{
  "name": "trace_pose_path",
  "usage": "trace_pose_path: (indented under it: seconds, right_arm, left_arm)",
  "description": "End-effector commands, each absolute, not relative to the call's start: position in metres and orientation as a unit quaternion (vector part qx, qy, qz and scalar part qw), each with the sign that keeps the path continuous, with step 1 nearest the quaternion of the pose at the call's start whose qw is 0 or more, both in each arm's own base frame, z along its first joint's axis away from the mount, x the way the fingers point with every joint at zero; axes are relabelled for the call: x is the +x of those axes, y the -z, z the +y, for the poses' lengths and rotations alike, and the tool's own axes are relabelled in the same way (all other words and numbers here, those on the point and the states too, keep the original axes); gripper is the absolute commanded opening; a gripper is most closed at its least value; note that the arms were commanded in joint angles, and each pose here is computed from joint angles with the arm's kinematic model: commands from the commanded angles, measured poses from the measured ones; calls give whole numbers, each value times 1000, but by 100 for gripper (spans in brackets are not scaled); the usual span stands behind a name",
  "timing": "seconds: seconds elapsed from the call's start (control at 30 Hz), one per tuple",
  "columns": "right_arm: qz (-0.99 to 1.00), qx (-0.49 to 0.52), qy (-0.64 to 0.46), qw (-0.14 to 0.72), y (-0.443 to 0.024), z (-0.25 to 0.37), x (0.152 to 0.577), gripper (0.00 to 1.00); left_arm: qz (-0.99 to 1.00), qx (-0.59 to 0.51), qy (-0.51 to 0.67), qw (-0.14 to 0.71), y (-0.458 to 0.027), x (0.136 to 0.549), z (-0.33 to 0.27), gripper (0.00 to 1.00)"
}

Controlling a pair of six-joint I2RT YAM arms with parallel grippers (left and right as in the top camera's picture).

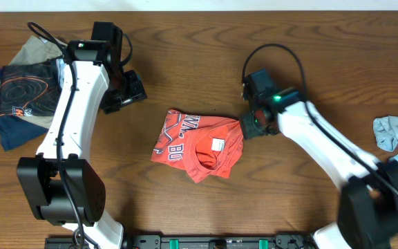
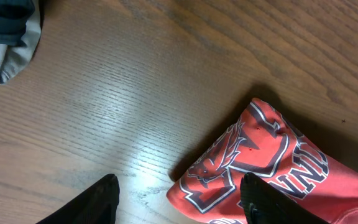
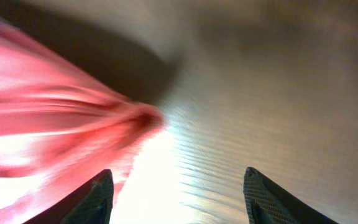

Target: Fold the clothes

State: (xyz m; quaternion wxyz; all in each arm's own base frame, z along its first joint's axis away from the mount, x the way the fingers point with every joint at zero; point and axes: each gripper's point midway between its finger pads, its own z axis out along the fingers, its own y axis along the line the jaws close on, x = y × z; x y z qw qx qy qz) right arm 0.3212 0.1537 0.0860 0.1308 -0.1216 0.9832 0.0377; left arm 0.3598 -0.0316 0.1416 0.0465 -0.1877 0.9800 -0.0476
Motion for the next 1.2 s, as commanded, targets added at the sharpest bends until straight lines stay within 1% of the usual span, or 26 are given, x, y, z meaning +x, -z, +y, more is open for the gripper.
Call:
trace_pose_path:
  seconds: [0.0, 0.13, 0.27, 0.4, 0.47, 0.6, 0.7, 0.77, 0.8, 0.83, 0.87, 0.97, 1.07, 1.17]
  right_arm:
    - [959, -168, -143, 177, -138, 185, 320, 64]
    - [938, -218, -230, 139, -145, 218, 293, 64]
    - [928, -252, -257, 92, -132, 242, 270, 63]
    - [926, -279, -252, 42, -110, 259, 246, 57]
    - [924, -295, -244, 12, -98, 265, 231, 57]
    - [921, -312, -231, -30, -81, 272, 211, 60]
    - [919, -322, -223, -53, -73, 275, 199, 58]
    - [919, -327, -213, -60, -69, 274, 195, 47]
    - [920, -329, -207, -60, -68, 273, 194, 36]
    - [921, -330, -197, -60, -66, 271, 194, 31]
    - [923, -331, -186, -57, -63, 268, 196, 29]
    - [928, -330, -161, -55, -55, 258, 197, 30]
    - [928, -330, -162, -61, -50, 256, 193, 37]
    - [926, -332, -168, -62, -50, 259, 191, 40]
  left_arm:
    - [979, -191, 46, 51, -145, 358, -30, 64]
    - [979, -191, 46, 50, -145, 358, -30, 64]
    - [979, -191, 46, 50, -145, 358, -30, 64]
    - [979, -191, 46, 50, -145, 358, -30, 64]
    - [979, -191, 46, 50, -145, 358, -30, 64]
    - [979, -191, 46, 50, -145, 358, -30, 64]
    - [979, -191, 46, 50, -145, 358, -30, 64]
    - [979, -191, 46, 50, -145, 358, -30, 64]
    - [979, -191, 46, 50, -145, 358, -30, 64]
    - [979, -191, 46, 50, -145, 358, -30, 64]
    - [979, -191, 46, 50, -145, 358, -30, 64]
    - [979, -191, 46, 50, -145, 358, -30, 64]
    - [979, -191, 46, 50, -145, 358, -30, 64]
    - [979, -191, 46, 50, -145, 358, -30, 64]
